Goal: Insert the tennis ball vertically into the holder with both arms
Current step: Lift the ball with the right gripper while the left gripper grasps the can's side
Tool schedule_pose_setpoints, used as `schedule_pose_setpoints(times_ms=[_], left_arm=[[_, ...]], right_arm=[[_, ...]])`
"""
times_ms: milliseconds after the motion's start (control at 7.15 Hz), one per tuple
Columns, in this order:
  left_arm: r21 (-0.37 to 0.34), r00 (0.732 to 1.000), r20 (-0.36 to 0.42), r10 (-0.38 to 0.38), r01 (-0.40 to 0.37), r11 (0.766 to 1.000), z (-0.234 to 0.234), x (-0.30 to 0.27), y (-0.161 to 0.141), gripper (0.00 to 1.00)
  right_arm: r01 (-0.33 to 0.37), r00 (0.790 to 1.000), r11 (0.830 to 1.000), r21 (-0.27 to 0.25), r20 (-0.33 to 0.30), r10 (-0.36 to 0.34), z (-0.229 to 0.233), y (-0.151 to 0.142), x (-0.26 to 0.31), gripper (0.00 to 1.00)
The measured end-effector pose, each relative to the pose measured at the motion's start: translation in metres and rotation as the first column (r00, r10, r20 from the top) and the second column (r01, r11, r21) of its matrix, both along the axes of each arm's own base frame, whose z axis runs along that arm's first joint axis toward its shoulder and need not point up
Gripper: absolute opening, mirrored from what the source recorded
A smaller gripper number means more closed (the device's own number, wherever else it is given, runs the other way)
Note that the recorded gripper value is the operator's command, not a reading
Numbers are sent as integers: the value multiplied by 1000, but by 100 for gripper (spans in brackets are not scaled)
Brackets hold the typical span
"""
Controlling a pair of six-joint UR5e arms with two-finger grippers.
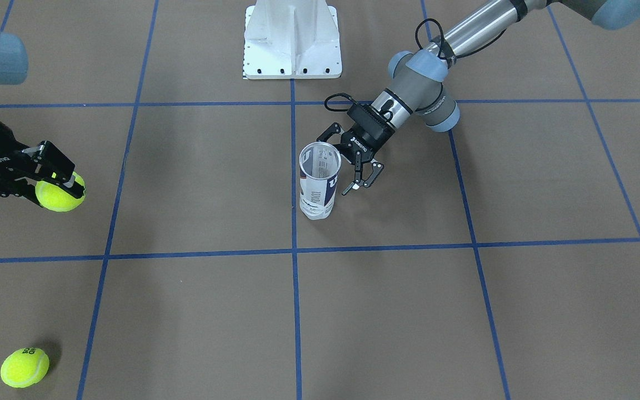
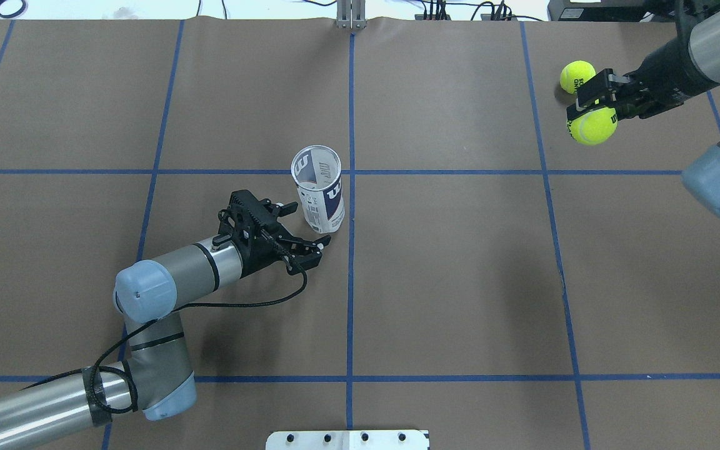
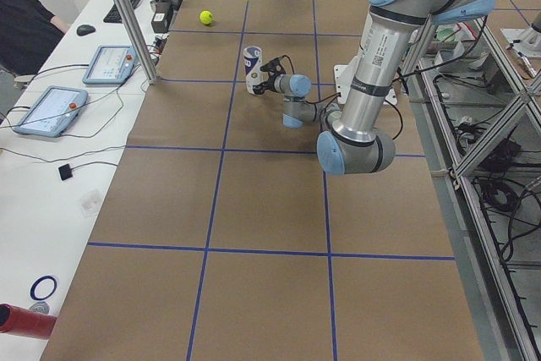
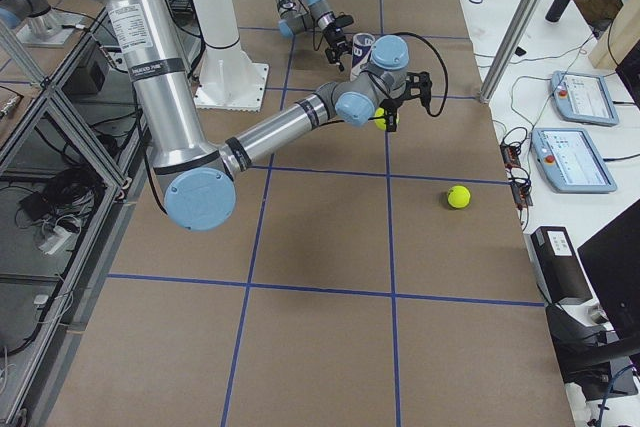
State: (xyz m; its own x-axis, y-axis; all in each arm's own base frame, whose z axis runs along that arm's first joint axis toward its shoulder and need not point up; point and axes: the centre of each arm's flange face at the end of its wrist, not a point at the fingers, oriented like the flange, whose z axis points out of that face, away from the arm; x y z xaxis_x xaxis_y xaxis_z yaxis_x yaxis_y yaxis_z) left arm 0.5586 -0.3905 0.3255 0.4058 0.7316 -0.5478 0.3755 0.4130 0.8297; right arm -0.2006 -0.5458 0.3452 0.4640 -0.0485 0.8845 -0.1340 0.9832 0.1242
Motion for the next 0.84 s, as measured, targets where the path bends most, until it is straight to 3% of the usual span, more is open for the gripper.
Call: schedule_pose_setpoints(times_ms=[839], left_arm=[[9,1000,7,-15,15,1000,-9,17,-8,99]], right_arm=[[9,1000,1000,2,18,-9,-9,3,0,0]])
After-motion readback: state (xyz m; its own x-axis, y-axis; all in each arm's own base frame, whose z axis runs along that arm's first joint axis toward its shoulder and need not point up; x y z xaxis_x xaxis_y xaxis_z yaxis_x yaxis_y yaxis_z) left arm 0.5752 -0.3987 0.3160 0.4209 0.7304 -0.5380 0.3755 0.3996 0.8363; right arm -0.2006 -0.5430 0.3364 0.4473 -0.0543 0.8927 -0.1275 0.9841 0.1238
